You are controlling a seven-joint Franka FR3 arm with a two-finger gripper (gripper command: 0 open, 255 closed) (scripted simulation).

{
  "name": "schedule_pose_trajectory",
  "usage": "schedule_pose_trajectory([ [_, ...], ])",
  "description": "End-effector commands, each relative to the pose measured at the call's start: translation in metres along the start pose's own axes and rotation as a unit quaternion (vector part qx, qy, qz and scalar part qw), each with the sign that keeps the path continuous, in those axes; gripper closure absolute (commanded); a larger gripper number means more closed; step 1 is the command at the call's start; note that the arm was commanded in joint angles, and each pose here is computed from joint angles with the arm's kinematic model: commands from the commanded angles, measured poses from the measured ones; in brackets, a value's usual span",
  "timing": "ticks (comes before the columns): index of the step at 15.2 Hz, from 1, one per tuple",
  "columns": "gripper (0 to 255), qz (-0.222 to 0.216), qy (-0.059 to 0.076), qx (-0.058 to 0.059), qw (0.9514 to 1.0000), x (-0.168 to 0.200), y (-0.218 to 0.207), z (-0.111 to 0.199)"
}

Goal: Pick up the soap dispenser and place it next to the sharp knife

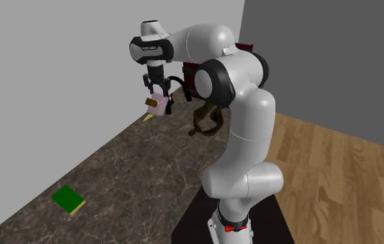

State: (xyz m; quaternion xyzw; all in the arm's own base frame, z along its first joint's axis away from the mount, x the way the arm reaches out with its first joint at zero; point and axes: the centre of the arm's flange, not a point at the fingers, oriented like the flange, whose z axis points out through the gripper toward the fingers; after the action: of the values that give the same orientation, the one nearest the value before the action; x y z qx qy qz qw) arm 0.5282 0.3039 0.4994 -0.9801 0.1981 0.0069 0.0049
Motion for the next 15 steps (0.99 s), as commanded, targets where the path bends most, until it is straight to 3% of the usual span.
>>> schedule_pose_trajectory([
  [1, 255, 0.0, 0.0, 0.0, 1.0, -0.001, 0.0, 0.011],
  [15, 255, 0.0, 0.0, 0.0, 1.0, 0.0, 0.001, 0.085],
])
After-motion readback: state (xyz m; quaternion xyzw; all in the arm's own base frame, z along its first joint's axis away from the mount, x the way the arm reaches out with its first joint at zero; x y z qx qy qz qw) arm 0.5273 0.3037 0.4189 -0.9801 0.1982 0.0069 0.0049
